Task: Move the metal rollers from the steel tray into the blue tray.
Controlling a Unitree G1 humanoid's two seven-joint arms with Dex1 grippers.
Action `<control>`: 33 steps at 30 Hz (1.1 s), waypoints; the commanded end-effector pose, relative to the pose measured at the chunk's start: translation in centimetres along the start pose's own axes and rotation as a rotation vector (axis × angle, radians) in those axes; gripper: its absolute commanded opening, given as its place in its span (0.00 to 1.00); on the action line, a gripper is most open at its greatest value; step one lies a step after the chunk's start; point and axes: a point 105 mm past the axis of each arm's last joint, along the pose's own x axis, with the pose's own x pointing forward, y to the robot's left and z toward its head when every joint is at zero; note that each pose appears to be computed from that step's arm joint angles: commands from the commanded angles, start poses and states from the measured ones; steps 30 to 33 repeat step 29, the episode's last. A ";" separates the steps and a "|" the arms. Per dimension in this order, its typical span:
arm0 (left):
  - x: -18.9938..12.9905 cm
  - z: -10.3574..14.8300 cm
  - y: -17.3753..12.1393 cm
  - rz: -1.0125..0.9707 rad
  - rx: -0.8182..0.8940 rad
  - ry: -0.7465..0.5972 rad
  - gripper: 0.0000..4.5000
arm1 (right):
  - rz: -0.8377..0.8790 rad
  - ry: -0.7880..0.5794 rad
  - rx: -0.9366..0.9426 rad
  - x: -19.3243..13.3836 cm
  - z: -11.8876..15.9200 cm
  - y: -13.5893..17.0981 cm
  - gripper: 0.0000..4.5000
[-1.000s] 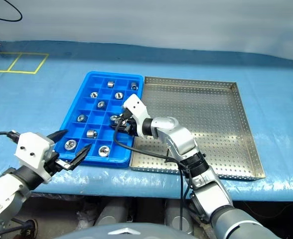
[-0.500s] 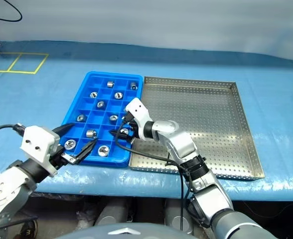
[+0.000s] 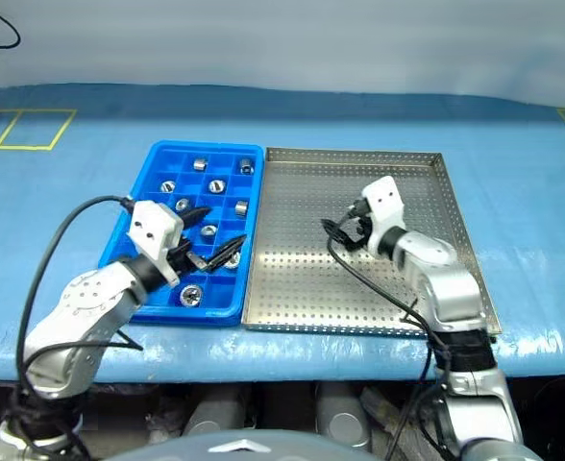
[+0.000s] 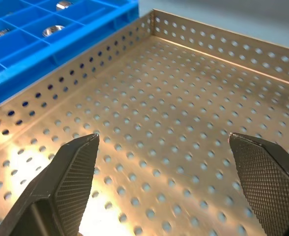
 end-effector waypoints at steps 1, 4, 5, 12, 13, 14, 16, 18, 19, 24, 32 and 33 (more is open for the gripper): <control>0.6 0.5 0.1 -0.026 0.025 -0.039 0.97 | 0.022 -0.102 -0.014 -1.0 1.9 0.3 0.99; 1.0 0.4 0.4 -0.026 0.016 -0.064 0.97 | 0.072 -0.146 -0.041 -1.9 2.4 1.2 0.99; 1.0 0.5 0.5 -0.023 0.016 -0.079 0.97 | 0.085 -0.152 -0.051 -2.1 2.4 1.4 0.99; 1.1 0.4 0.7 -0.016 0.022 -0.089 0.97 | 0.176 -0.174 -0.090 -2.7 2.7 2.8 0.99; 1.1 0.3 0.7 -0.021 0.018 -0.086 0.97 | 0.184 -0.176 -0.091 -2.8 2.7 3.0 0.99; 1.1 0.3 0.6 -0.026 0.017 -0.083 0.97 | 0.190 -0.178 -0.090 -2.8 2.7 3.1 0.99; 1.1 0.3 0.6 -0.031 0.018 -0.081 0.97 | 0.200 -0.177 -0.090 -2.8 2.7 3.3 0.99; 1.0 0.2 0.5 -0.037 0.019 -0.079 0.97 | 0.204 -0.177 -0.091 -2.8 2.7 3.3 0.99; 1.0 0.2 0.4 -0.042 0.019 -0.077 0.97 | 0.204 -0.179 -0.091 -2.8 2.8 3.3 0.99; 1.0 0.2 0.2 -0.057 0.019 -0.071 0.97 | 0.203 -0.180 -0.093 -2.6 2.8 3.4 0.99; 1.1 0.2 0.1 -0.065 0.021 -0.070 0.97 | 0.193 -0.189 -0.096 -2.6 2.9 3.3 0.99; 1.1 0.2 0.1 -0.065 0.021 -0.070 0.97 | 0.193 -0.189 -0.096 -2.6 2.9 3.3 0.99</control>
